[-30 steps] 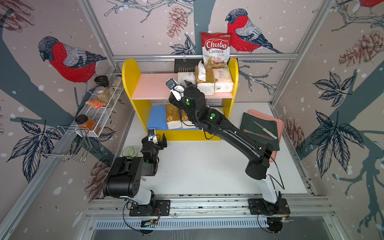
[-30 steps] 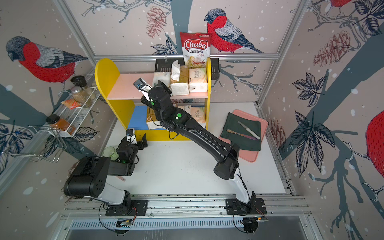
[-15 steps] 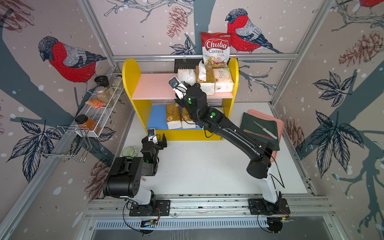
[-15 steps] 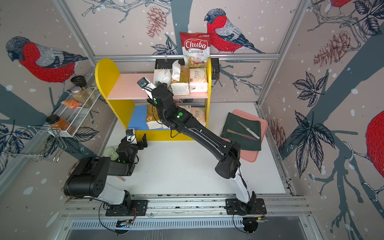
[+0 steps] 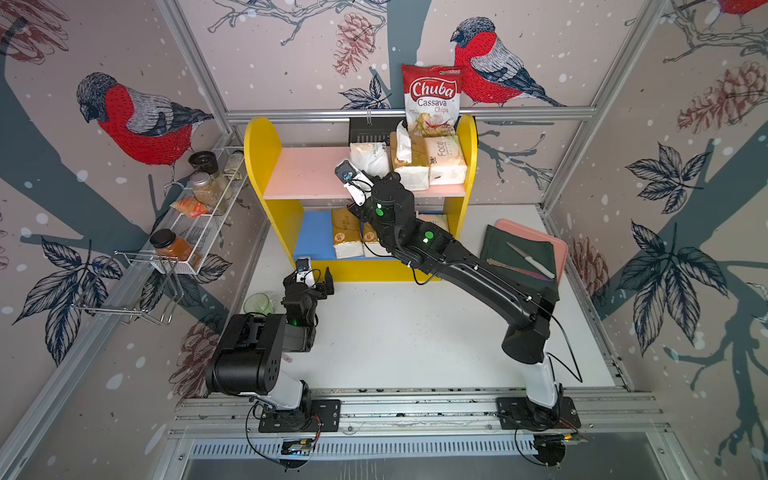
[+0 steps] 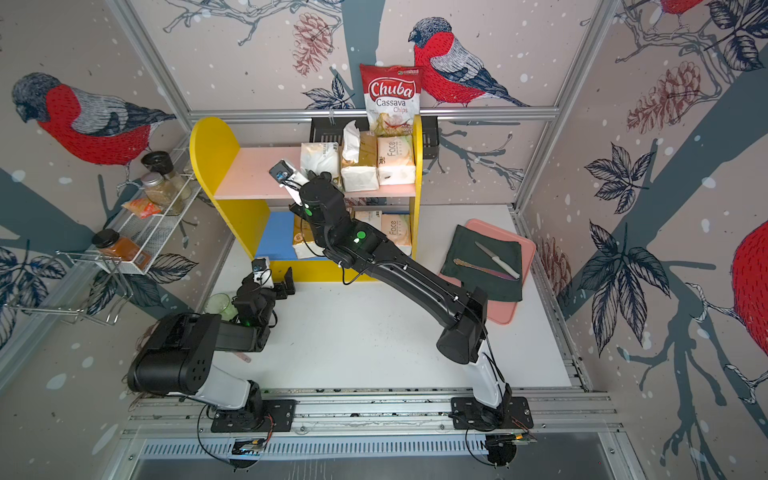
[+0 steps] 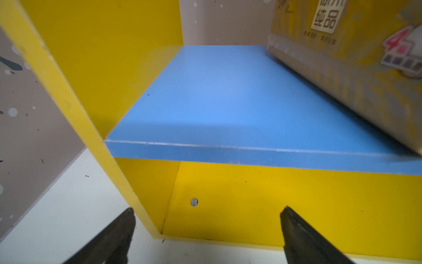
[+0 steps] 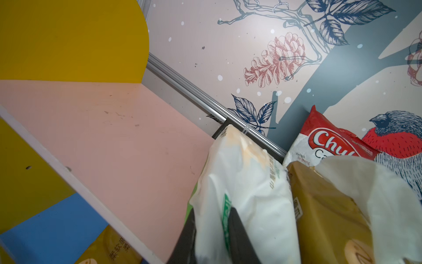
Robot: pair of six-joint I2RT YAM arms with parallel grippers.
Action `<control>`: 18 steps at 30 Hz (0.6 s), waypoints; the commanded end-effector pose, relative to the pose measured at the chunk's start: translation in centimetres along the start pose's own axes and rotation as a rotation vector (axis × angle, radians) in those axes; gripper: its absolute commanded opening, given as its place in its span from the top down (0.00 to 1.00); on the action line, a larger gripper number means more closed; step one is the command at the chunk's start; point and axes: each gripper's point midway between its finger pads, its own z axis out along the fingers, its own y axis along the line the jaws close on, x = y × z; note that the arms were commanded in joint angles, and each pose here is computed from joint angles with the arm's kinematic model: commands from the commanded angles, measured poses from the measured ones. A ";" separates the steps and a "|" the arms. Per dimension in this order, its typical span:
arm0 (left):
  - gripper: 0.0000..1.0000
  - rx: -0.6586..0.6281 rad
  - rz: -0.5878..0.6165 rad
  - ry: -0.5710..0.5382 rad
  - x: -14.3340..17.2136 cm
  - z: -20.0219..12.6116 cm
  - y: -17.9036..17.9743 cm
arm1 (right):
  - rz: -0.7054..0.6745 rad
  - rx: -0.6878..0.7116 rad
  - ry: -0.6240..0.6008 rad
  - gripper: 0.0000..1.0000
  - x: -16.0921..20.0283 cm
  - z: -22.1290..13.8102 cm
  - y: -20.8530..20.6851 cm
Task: Remove the tissue boxes from the shelf
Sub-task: Pick up a box of tissues from the shelf, then place the box of tissues at the center of the board.
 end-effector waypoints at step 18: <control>0.02 0.003 0.002 -0.060 -1.5 0.0 -0.1 | 0.164 0.047 0.037 1.00 0.8 -18.9 0.7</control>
